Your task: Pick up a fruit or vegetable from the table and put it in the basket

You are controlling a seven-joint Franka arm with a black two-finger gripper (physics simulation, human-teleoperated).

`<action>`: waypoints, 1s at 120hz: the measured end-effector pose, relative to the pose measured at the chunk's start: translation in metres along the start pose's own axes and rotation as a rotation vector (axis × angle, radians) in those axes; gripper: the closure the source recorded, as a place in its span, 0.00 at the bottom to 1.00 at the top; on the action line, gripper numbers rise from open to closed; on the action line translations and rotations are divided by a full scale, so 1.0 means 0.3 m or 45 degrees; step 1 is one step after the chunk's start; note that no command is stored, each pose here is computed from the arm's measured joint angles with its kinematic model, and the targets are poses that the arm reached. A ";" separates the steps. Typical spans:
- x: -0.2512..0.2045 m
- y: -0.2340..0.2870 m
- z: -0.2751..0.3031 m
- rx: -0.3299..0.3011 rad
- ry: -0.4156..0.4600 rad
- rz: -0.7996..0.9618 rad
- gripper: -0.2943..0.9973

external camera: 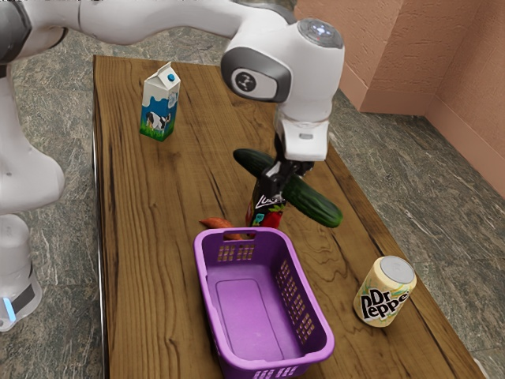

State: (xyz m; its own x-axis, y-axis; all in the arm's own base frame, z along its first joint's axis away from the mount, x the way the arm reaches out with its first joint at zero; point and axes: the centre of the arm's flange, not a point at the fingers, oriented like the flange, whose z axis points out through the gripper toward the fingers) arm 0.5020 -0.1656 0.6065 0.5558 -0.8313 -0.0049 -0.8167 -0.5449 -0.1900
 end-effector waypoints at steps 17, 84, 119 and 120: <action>0.067 0.103 0.025 -0.031 -0.022 0.066 0.61; 0.198 0.276 0.087 -0.068 -0.010 0.167 0.61; 0.219 0.293 0.085 -0.061 0.015 0.184 0.28; 0.219 0.293 0.085 -0.061 0.015 0.185 0.28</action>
State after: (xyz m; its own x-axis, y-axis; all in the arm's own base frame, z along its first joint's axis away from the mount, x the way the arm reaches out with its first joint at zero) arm 0.4708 -0.2652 0.5644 0.4299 -0.9027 -0.0172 -0.8948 -0.4234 -0.1414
